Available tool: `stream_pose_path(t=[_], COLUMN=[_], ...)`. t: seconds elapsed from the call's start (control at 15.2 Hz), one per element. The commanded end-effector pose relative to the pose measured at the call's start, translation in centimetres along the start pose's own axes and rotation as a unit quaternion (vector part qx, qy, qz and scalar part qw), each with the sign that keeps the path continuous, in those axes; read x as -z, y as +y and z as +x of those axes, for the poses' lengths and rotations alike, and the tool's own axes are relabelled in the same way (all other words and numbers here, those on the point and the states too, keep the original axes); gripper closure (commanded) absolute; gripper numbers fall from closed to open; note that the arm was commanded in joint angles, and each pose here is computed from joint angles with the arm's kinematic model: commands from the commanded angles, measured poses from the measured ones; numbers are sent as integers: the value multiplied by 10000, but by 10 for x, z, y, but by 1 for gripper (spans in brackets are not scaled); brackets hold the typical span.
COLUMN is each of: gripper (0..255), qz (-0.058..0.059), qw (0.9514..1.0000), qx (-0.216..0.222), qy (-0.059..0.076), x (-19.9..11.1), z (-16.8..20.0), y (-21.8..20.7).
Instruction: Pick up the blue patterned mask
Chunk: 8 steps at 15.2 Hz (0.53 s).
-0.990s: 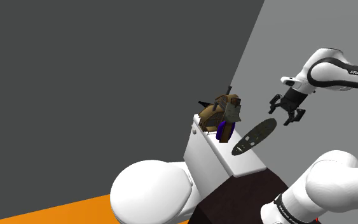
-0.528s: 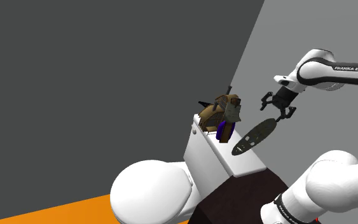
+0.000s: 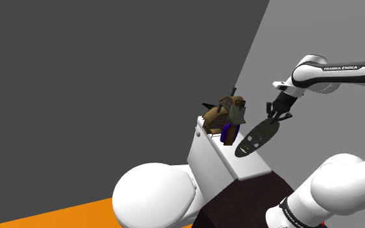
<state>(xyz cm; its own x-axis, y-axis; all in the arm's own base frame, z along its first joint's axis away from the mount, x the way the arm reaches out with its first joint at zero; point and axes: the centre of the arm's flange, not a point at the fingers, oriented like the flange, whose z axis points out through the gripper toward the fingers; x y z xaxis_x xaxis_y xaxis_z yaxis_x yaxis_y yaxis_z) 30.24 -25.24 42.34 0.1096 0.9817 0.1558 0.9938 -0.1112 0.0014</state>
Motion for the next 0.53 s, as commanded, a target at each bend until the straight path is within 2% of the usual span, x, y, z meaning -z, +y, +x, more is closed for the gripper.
stream_pose_path(t=[0.0,0.2,0.26,0.46], gripper=[255,255,255,255], qz=[-104,-104,-97,-97], qw=[9974,9974,9974,9974], qx=[-628,-631,-636,-636], qy=[322,321,322,322], x=[-3,3,-18,-3], z=[-41,-40,-49,-46], y=[-26,-22,-37,-37])
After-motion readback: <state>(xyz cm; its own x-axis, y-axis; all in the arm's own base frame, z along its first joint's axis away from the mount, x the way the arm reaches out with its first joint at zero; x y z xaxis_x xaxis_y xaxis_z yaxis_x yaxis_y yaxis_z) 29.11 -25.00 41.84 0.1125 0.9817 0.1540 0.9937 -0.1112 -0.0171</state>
